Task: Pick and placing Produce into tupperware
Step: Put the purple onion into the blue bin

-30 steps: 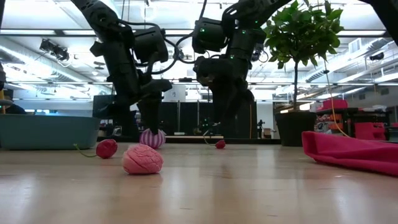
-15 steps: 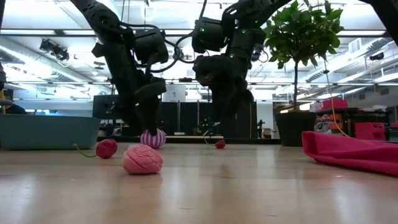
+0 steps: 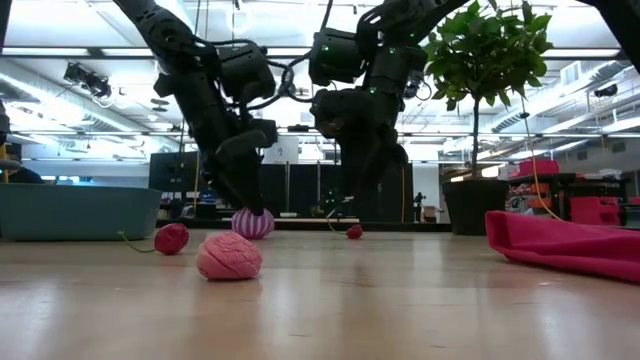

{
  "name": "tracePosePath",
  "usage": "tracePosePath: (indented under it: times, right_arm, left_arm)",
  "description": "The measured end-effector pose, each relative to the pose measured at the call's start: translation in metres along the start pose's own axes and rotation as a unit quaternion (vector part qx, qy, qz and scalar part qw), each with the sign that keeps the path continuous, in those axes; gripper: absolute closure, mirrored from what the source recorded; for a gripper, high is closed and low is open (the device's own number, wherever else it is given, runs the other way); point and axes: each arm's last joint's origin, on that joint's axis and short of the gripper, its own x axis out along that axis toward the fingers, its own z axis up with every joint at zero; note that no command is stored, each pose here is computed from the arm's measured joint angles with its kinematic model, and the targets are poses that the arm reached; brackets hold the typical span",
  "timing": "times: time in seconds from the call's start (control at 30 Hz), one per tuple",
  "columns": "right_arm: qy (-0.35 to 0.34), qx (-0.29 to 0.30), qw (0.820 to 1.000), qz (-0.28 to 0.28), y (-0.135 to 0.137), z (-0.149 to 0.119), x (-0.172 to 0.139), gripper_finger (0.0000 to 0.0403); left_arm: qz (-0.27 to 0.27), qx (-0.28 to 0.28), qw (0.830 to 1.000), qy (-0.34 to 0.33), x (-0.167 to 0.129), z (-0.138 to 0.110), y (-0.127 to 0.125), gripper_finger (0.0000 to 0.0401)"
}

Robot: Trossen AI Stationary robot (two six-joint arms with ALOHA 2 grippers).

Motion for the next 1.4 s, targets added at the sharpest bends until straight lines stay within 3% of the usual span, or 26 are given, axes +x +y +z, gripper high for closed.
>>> tracePosePath:
  times: [0.4,0.63,0.9,1.2,1.4]
  right_arm:
    - [-0.004,0.010,1.000,0.001,0.000,0.001,0.000,0.0203]
    - [-0.004,0.010,1.000,0.001,0.000,0.001,0.000,0.0203]
    - [-0.007,0.011,1.000,0.002,0.000,0.001,0.000,0.0203]
    - [-0.005,0.011,1.000,0.002,0.000,0.001,-0.001,0.0203]
    - [-0.005,0.010,1.000,0.002,0.001,0.001,-0.001,0.0203]
  left_arm:
    - [0.002,-0.025,0.999,0.027,0.016,-0.006,0.000,0.0128]
    - [-0.002,-0.071,0.997,0.025,0.013,-0.005,0.000,0.0141]
    - [-0.007,-0.069,0.997,0.020,-0.008,0.017,-0.005,0.0160]
    - [0.027,-0.036,0.990,0.131,-0.052,0.044,-0.009,0.0158]
    - [0.050,-0.031,0.965,0.257,-0.080,0.036,-0.007,0.0155]
